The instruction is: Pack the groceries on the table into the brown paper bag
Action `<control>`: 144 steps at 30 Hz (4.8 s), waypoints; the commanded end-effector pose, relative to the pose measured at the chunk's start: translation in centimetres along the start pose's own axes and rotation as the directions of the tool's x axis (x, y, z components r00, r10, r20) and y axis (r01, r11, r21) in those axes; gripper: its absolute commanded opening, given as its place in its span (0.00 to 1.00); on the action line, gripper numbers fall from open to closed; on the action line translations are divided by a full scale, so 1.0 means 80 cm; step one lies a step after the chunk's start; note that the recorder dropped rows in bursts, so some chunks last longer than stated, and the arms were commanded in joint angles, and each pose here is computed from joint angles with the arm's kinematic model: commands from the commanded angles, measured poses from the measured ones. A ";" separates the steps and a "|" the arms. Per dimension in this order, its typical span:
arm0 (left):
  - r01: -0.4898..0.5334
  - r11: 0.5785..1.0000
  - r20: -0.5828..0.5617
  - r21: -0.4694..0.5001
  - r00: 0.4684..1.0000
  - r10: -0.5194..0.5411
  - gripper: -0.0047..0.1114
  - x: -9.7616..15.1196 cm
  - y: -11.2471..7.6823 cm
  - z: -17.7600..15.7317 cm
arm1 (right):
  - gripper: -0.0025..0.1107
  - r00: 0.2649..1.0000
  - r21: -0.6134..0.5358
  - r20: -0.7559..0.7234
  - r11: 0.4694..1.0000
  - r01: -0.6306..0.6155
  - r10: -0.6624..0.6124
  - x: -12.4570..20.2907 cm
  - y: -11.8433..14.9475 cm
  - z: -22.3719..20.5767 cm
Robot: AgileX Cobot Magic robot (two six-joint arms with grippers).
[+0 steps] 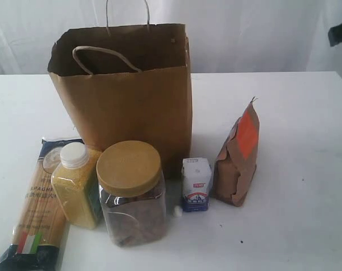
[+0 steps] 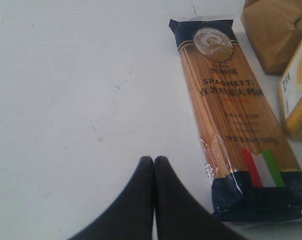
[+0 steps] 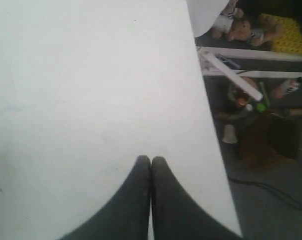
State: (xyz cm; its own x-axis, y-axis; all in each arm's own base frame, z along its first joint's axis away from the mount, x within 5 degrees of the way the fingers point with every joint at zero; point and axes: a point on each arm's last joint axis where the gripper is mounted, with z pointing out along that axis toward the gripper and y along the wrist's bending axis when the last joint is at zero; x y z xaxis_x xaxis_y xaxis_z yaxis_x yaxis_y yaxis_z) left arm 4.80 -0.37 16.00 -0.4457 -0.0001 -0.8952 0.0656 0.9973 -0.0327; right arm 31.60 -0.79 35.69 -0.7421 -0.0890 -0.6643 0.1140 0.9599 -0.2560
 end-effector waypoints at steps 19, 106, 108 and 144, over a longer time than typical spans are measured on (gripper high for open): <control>-0.106 0.994 -0.022 -0.041 0.994 0.105 0.04 0.004 0.005 0.001 | 0.02 0.829 -0.201 0.434 0.935 -0.291 0.351 0.222 -0.016 -0.082; -0.072 0.686 -0.165 0.724 0.947 0.274 0.90 -0.190 -0.087 0.052 | 0.02 0.637 -0.364 0.343 0.723 -0.587 0.690 0.377 0.014 -0.054; -0.137 0.648 -0.102 0.749 0.943 0.317 0.92 -0.178 -0.089 0.053 | 0.02 0.637 -0.364 0.343 0.723 -0.587 0.690 0.377 0.014 -0.054; -0.173 0.847 -0.271 0.503 0.899 0.345 0.83 -0.108 -0.120 0.149 | 0.02 0.637 -0.365 0.344 0.723 -0.586 0.690 0.377 0.014 -0.054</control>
State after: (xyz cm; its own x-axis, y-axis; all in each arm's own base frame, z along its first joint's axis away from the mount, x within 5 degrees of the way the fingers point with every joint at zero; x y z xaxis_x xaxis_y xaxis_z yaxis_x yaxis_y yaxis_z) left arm 18.75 -10.58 18.73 -0.5960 0.3979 -0.6974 0.5997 0.7982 -0.0572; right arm 6.50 -1.20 18.47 -0.1741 0.5123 -0.8410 0.2757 0.8452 0.4578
